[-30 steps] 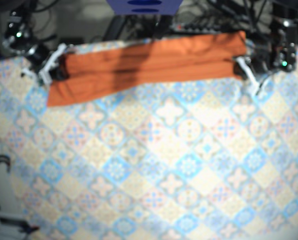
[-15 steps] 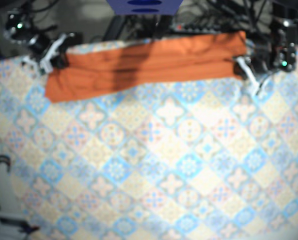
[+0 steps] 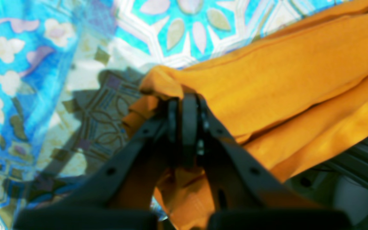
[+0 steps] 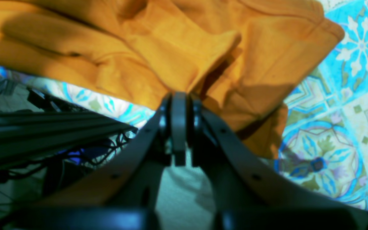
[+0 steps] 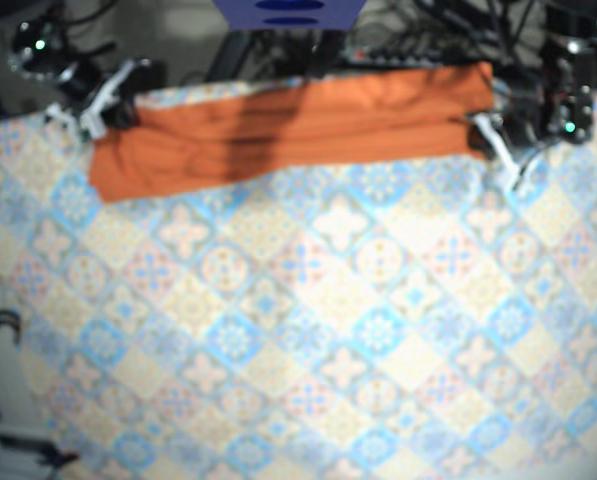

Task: Fold the T-shirt properly
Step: 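Hold the strip ends and pull the right gripper's end outward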

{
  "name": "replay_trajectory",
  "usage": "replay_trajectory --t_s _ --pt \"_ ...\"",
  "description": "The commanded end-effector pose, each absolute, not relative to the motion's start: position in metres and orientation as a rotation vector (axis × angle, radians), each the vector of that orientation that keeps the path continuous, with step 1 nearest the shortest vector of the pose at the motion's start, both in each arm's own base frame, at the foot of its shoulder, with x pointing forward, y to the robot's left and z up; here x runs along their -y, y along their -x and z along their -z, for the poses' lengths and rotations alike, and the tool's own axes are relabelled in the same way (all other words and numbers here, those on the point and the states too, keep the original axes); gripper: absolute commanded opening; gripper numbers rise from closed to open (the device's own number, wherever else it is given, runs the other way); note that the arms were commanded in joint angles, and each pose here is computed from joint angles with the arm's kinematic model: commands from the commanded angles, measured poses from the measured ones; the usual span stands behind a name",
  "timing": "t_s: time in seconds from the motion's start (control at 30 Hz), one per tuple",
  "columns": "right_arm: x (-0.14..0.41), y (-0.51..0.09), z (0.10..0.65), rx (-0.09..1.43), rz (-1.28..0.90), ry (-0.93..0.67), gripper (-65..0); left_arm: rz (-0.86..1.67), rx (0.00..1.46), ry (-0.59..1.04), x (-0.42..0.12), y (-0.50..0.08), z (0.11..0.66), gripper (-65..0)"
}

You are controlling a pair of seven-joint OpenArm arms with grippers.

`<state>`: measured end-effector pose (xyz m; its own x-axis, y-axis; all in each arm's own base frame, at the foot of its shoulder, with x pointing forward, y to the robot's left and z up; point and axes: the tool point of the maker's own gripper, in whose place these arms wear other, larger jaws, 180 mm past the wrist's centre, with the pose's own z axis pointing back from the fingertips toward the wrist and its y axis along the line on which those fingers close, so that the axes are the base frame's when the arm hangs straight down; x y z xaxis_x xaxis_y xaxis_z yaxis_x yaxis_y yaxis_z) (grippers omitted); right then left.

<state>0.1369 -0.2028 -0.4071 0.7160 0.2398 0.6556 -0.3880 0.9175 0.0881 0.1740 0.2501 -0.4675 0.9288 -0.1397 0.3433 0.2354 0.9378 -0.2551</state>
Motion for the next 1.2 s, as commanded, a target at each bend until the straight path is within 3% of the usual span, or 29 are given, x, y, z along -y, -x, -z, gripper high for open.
replay_trajectory --t_s 0.0,0.97,1.17 --pt "0.200 -0.140 0.400 0.726 -0.344 -0.238 -64.0 0.214 0.321 0.285 -0.254 -0.174 0.466 -65.0" --pt "0.202 -0.130 0.424 0.676 -0.268 -0.261 -63.7 0.207 0.316 0.287 -0.253 -0.164 0.469 -65.0" --pt "0.202 -0.133 0.424 0.683 -0.268 -0.259 -56.5 0.205 0.303 0.288 -0.253 -0.159 0.471 -65.0"
